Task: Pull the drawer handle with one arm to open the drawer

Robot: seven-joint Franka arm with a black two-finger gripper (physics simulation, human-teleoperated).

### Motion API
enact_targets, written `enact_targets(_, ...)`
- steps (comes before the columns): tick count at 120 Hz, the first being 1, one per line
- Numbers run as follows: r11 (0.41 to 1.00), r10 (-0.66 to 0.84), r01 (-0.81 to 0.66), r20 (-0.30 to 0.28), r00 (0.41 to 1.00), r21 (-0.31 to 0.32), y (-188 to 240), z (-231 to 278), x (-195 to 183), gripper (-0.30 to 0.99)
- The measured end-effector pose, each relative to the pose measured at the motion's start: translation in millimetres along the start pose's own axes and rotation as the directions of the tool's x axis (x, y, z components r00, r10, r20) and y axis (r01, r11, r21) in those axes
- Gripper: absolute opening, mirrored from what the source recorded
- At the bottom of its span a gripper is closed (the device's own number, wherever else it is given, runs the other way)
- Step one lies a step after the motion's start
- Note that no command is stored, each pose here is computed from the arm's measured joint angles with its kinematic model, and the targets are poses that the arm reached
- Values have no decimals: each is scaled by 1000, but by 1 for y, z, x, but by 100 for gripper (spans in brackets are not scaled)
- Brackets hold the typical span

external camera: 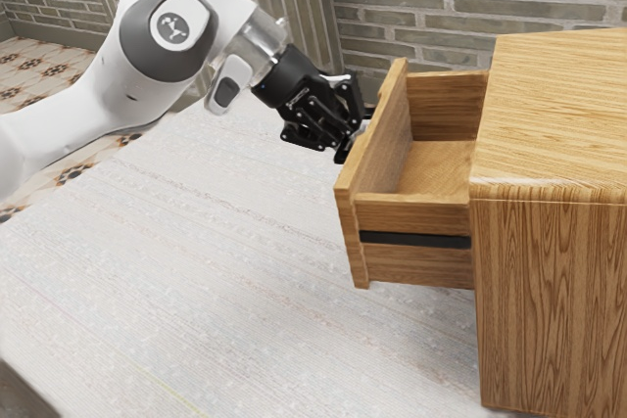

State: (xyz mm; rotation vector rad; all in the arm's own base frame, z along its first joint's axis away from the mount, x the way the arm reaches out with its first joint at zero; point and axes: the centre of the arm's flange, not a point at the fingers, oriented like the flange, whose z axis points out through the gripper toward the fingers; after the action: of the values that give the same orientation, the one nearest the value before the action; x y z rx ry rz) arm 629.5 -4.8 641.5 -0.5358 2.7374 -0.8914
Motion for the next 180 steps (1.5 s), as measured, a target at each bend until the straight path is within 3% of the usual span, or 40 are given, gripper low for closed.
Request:
enact_targets(81, 997, -72, 72, 13, 997, -24, 47, -44, 3, -2)
enact_targets(161, 989, -141, 142, 25, 990, -38, 86, -71, 2, -7)
enact_targets(180, 988, -150, 151, 24, 988, -45, 91, -75, 2, 7)
